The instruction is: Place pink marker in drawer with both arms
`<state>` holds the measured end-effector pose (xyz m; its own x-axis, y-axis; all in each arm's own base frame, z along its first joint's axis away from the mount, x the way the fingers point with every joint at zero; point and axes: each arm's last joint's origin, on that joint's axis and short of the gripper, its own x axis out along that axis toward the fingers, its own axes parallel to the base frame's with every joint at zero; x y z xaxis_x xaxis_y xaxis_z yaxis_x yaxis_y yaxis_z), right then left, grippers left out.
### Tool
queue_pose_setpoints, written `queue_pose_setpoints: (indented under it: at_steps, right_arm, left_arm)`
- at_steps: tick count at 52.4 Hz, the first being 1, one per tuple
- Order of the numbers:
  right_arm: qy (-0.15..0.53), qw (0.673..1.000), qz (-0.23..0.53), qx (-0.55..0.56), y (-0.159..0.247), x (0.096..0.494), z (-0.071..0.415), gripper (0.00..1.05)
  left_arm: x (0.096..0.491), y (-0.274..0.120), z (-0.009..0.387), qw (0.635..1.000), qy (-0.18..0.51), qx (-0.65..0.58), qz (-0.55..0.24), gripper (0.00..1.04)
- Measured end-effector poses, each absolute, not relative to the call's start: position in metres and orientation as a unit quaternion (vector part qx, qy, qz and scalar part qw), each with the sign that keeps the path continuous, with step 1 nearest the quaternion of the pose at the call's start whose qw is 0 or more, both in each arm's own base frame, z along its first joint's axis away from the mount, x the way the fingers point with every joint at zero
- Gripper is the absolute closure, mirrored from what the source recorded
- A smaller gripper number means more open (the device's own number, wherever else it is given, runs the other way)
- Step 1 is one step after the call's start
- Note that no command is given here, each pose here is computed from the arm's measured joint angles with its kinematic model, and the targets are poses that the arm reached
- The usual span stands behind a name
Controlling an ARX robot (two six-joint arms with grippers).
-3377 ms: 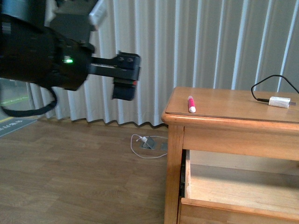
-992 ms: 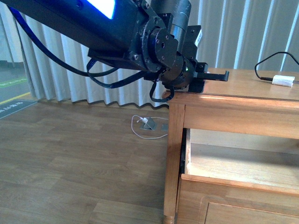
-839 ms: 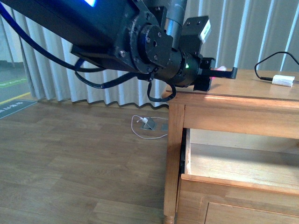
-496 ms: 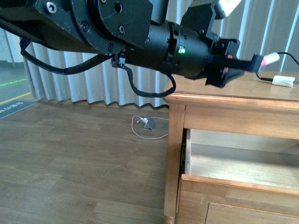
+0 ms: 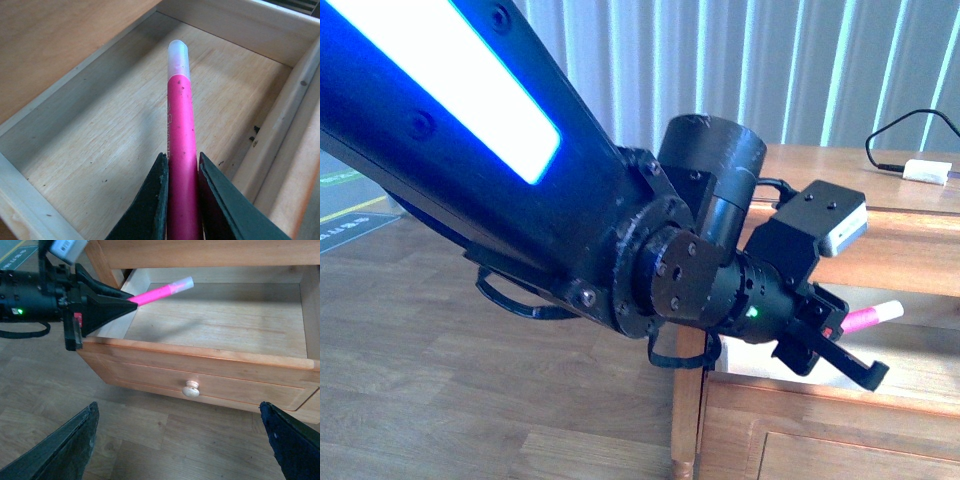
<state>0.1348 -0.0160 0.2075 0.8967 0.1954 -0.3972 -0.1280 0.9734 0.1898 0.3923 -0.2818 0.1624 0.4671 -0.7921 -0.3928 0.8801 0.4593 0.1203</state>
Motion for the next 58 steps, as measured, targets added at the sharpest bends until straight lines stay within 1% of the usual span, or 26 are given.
queue_pose_setpoints:
  at_steps: [7, 10, 12, 16, 18, 19, 23, 26, 28, 31, 34, 40, 43, 47, 49, 54, 58]
  right_arm:
    - [0.211, 0.971, 0.083, 0.079, -0.016, 0.135, 0.207, 0.08]
    - [0.211, 0.971, 0.083, 0.079, -0.016, 0.135, 0.208, 0.08]
    - [0.211, 0.971, 0.083, 0.079, -0.016, 0.135, 0.208, 0.08]
    - [0.211, 0.971, 0.083, 0.079, -0.016, 0.135, 0.208, 0.08]
    - [0.211, 0.971, 0.083, 0.079, -0.016, 0.135, 0.208, 0.08]
    - [0.211, 0.971, 0.083, 0.079, -0.016, 0.135, 0.208, 0.08]
    - [0.211, 0.971, 0.083, 0.079, -0.016, 0.135, 0.207, 0.08]
    - [0.211, 0.971, 0.083, 0.079, -0.016, 0.135, 0.208, 0.08]
    - [0.211, 0.971, 0.083, 0.079, -0.016, 0.135, 0.208, 0.08]
    - [0.211, 0.971, 0.083, 0.079, -0.016, 0.135, 0.208, 0.08]
    - [0.211, 0.971, 0.083, 0.079, -0.016, 0.135, 0.208, 0.08]
    - [0.211, 0.971, 0.083, 0.079, -0.016, 0.135, 0.208, 0.08]
    - [0.211, 0.971, 0.083, 0.079, -0.016, 0.135, 0.208, 0.08]
    - [0.211, 0.971, 0.083, 0.079, -0.016, 0.135, 0.208, 0.08]
    - [0.211, 0.971, 0.083, 0.079, -0.016, 0.135, 0.207, 0.08]
    - [0.211, 0.971, 0.083, 0.079, -0.016, 0.135, 0.208, 0.08]
    - [0.211, 0.971, 0.083, 0.079, -0.016, 0.135, 0.208, 0.08]
  left_arm:
    - [0.397, -0.290, 0.153, 0.855, 0.135, 0.161, -0.475, 0.90]
    - [0.398, -0.291, 0.154, 0.861, 0.126, 0.161, -0.465, 0.76]
    - [0.398, -0.291, 0.155, 0.864, 0.124, 0.163, -0.460, 0.69]
    - [0.399, -0.289, 0.155, 0.878, 0.130, 0.165, -0.431, 0.51]
    - [0.397, -0.287, 0.156, 0.882, 0.134, 0.162, -0.422, 0.44]
    - [0.396, -0.286, 0.156, 0.883, 0.135, 0.162, -0.420, 0.42]
    - [0.386, -0.278, 0.163, 0.893, 0.139, 0.154, -0.399, 0.28]
    - [0.381, -0.273, 0.170, 0.900, 0.139, 0.150, -0.384, 0.21]
    - [0.376, -0.268, 0.177, 0.906, 0.138, 0.145, -0.372, 0.15]
    - [0.366, -0.254, 0.197, 0.920, 0.122, 0.137, -0.346, 0.04]
    - [0.356, -0.238, 0.213, 0.933, 0.105, 0.134, -0.318, 0.07]
    - [0.339, -0.204, 0.234, 0.951, 0.080, 0.125, -0.272, 0.06]
    - [0.330, -0.184, 0.242, 0.959, 0.072, 0.118, -0.249, 0.06]
    - [0.314, -0.147, 0.253, 0.972, 0.054, 0.106, -0.202, 0.06]
    - [0.299, -0.119, 0.262, 0.980, 0.040, 0.096, -0.168, 0.06]
    - [0.263, -0.070, 0.274, 0.991, 0.021, 0.073, -0.109, 0.06]
    - [0.230, -0.038, 0.272, 0.996, 0.021, 0.057, -0.067, 0.06]
